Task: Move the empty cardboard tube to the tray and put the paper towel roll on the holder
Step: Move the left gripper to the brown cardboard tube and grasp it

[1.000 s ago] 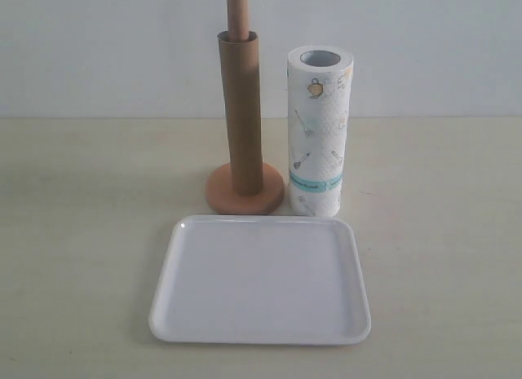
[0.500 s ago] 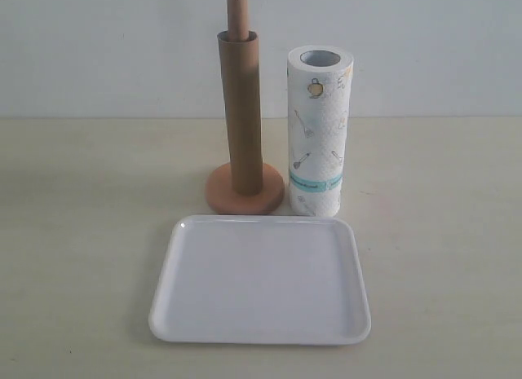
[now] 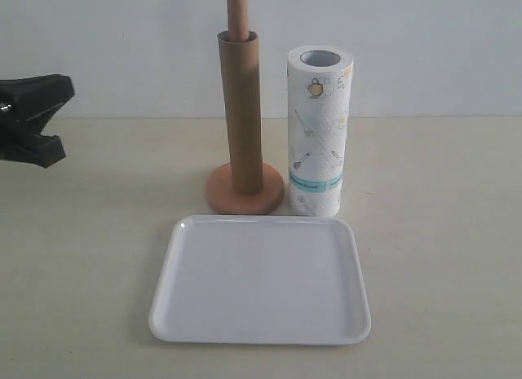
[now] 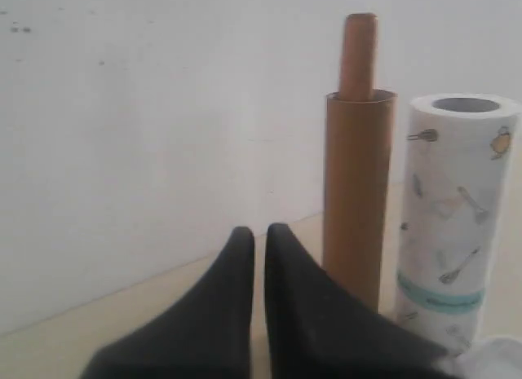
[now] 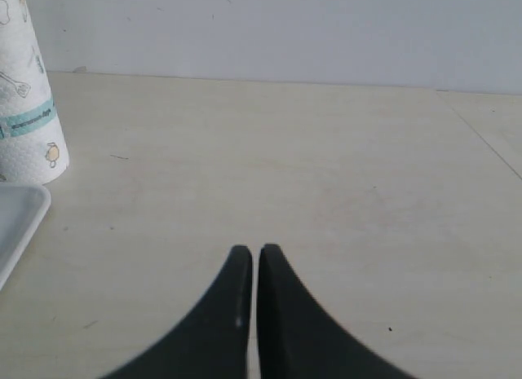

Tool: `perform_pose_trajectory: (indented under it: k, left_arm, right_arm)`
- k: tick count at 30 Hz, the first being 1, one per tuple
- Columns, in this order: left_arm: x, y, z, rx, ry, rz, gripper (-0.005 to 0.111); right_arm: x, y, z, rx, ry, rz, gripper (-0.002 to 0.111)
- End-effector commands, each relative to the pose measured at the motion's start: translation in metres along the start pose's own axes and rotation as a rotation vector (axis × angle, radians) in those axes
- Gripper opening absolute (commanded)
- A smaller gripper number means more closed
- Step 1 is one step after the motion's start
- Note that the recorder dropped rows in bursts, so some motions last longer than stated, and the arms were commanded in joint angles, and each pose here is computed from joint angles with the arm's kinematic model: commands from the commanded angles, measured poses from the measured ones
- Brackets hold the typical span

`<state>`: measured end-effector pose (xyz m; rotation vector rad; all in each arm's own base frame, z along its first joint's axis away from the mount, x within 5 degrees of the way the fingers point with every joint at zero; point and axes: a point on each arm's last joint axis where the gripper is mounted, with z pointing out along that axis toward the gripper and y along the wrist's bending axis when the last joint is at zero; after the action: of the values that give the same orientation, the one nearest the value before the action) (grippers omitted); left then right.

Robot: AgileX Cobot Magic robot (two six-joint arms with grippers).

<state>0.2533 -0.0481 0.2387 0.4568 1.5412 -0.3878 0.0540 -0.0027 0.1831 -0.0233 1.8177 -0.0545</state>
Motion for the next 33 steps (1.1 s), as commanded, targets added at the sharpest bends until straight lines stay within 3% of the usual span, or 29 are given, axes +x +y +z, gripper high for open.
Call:
perform_pose_trajectory:
  k: [1, 11, 14, 18, 21, 25, 33]
  left_arm:
    - [0.005, 0.0, 0.023, 0.138, -0.06, -0.022, 0.004]
    - [0.035, 0.004, 0.069, 0.318, 0.019, -0.127, 0.008]
    - [0.042, -0.006, 0.085, 0.367, 0.028, -0.133, 0.024]
    - [0.048, -0.02, 0.11, 0.418, 0.02, -0.139, 0.06]
    - [0.049, -0.024, 0.126, 0.381, -0.003, -0.177, 0.073]
    - [0.048, -0.028, 0.145, 0.372, -0.022, -0.187, 0.074]
    - [0.061, -0.04, 0.183, 0.363, 0.061, -0.139, 0.074]
  right_arm:
    - [-0.001, 0.0, 0.0, 0.002, -0.013, 0.007, 0.002]
    - [-0.001, 0.0, 0.0, 0.002, -0.013, 0.007, 0.002]
    - [-0.001, 0.0, 0.0, 0.002, -0.013, 0.007, 0.002]
    - [-0.001, 0.0, 0.0, 0.002, -0.013, 0.007, 0.002]
    - [-0.001, 0.0, 0.0, 0.002, -0.013, 0.007, 0.002]
    - [-0.001, 0.0, 0.0, 0.002, -0.013, 0.007, 0.002]
    - [-0.001, 0.0, 0.0, 0.002, -0.013, 0.007, 0.002]
